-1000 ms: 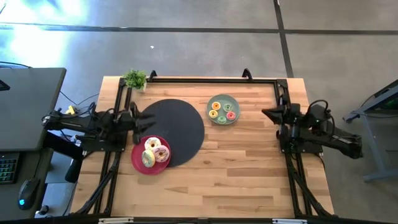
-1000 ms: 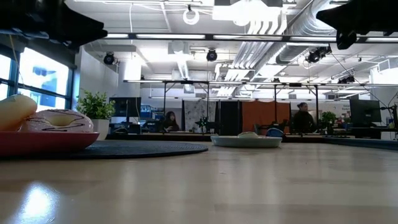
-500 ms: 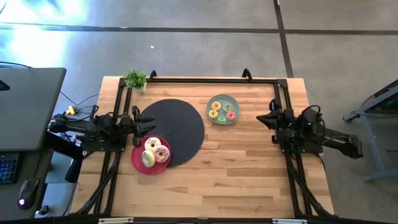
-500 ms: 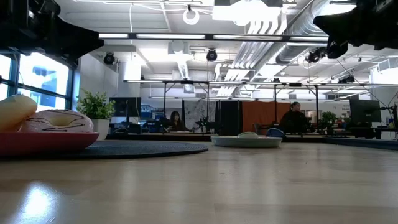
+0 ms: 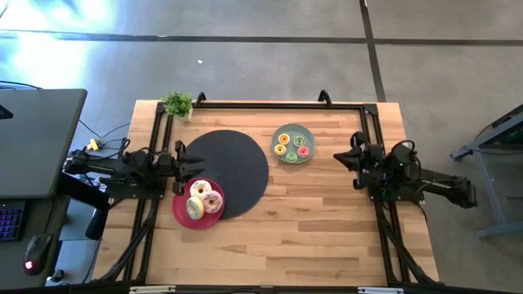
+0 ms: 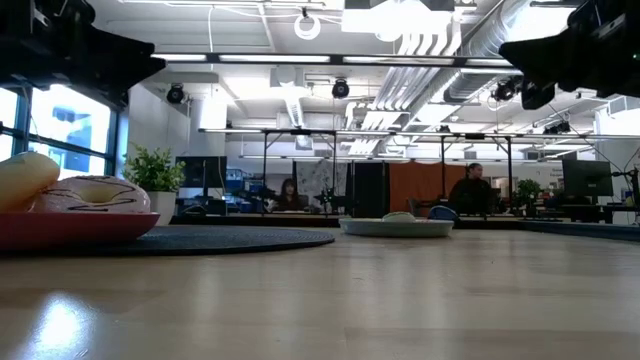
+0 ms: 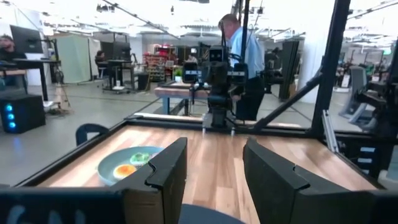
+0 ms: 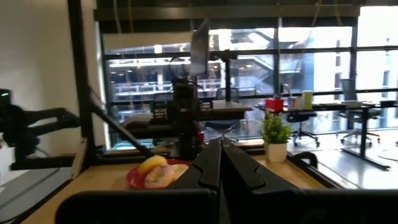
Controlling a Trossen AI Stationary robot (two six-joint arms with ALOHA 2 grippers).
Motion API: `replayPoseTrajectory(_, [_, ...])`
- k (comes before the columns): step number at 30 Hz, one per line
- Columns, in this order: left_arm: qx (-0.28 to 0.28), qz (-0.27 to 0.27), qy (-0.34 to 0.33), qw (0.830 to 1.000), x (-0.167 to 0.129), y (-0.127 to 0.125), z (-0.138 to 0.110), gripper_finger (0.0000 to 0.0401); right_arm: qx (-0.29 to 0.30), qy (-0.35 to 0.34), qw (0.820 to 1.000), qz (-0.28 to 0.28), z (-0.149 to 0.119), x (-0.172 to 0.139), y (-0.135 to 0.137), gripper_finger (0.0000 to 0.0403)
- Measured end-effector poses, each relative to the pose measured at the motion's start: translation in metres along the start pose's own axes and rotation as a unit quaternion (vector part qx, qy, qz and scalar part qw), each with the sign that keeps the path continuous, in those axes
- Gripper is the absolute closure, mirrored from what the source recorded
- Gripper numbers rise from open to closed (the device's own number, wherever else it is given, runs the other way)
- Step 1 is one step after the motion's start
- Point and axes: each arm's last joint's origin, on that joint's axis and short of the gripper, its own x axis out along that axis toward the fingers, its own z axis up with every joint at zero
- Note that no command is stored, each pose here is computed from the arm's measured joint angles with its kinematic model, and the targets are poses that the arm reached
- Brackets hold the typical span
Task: Pick & Place donuts
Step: Return to Home Position
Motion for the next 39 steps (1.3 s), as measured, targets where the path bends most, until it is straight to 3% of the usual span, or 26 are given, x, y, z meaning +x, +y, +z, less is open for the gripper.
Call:
replayPoseTrajectory(9, [0.004,0.005,0.036,0.999,-0.0002,0.0003,-0.0074,0.0252,0.004,0.018,0.996,-0.086,-0.0048,-0.0006,-0.0054,0.0402])
replayPoseTrajectory(39, [-0.001,0.006,0.050,0.999,-0.0004,0.0004,-0.0105,0.0252,0.004,0.018,0.996,-0.086,-0.0050,-0.0005,-0.0054,0.0402])
